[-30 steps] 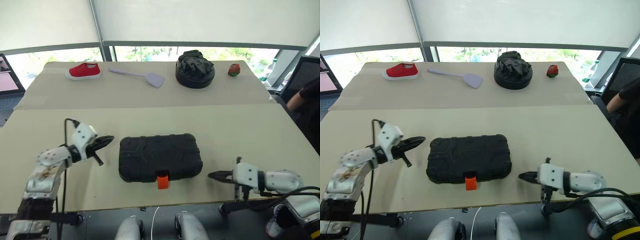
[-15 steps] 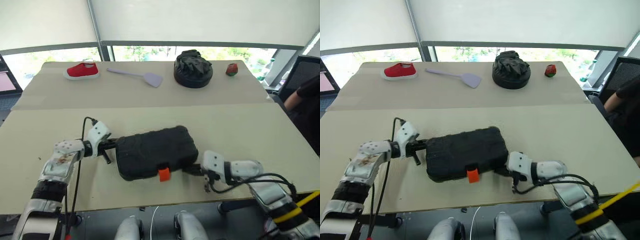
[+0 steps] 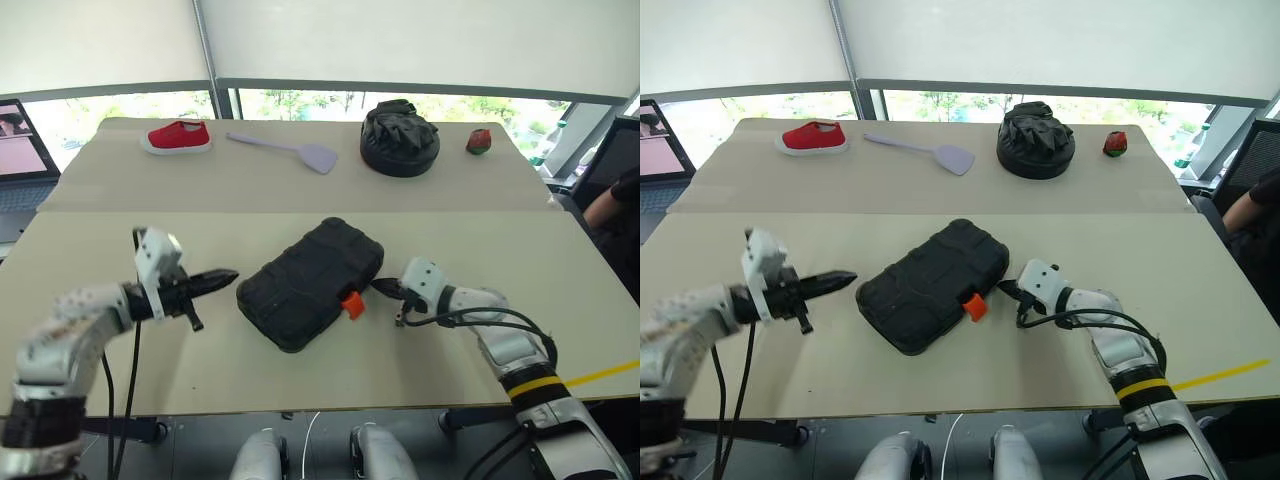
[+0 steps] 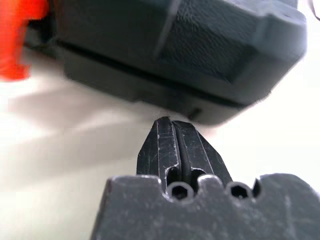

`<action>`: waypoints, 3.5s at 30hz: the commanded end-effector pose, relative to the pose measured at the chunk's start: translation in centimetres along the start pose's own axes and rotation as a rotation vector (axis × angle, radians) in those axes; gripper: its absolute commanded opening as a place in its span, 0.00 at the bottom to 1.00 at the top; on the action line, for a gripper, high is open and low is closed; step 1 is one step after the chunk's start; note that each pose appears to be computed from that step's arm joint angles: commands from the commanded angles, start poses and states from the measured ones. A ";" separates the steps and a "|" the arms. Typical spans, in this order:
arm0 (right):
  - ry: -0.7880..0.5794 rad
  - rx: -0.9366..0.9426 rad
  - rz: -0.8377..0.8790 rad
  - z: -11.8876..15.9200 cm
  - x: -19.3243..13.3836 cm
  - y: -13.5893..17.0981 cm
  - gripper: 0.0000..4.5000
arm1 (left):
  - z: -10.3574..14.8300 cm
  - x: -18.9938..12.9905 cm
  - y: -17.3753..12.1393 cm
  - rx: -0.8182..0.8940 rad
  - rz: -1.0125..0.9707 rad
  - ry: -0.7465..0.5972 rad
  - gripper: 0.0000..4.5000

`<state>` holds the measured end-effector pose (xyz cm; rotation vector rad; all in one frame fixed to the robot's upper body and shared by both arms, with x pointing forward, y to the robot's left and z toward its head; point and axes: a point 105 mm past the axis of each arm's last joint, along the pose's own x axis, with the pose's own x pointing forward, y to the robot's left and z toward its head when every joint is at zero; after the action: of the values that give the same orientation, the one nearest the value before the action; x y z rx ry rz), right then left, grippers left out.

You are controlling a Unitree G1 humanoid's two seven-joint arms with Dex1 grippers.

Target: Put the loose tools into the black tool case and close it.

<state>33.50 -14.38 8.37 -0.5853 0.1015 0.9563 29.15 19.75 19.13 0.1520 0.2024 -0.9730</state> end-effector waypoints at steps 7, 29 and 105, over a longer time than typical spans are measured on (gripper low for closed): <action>-0.004 0.106 0.125 1.5 -2.2 2.9 0.02 | -0.7 9.6 -3.0 0.126 -0.197 0.079 0.01; -0.092 0.113 0.106 4.4 0.6 4.9 0.02 | -6.8 13.3 -3.8 0.029 -0.029 0.192 0.01; -0.274 0.232 0.142 9.2 7.5 3.0 0.02 | -9.9 12.5 -4.7 -0.105 -0.065 0.348 0.01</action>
<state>32.78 -4.22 6.98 -0.2350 0.2265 1.1471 32.55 8.48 11.98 0.2567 0.3305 -1.0138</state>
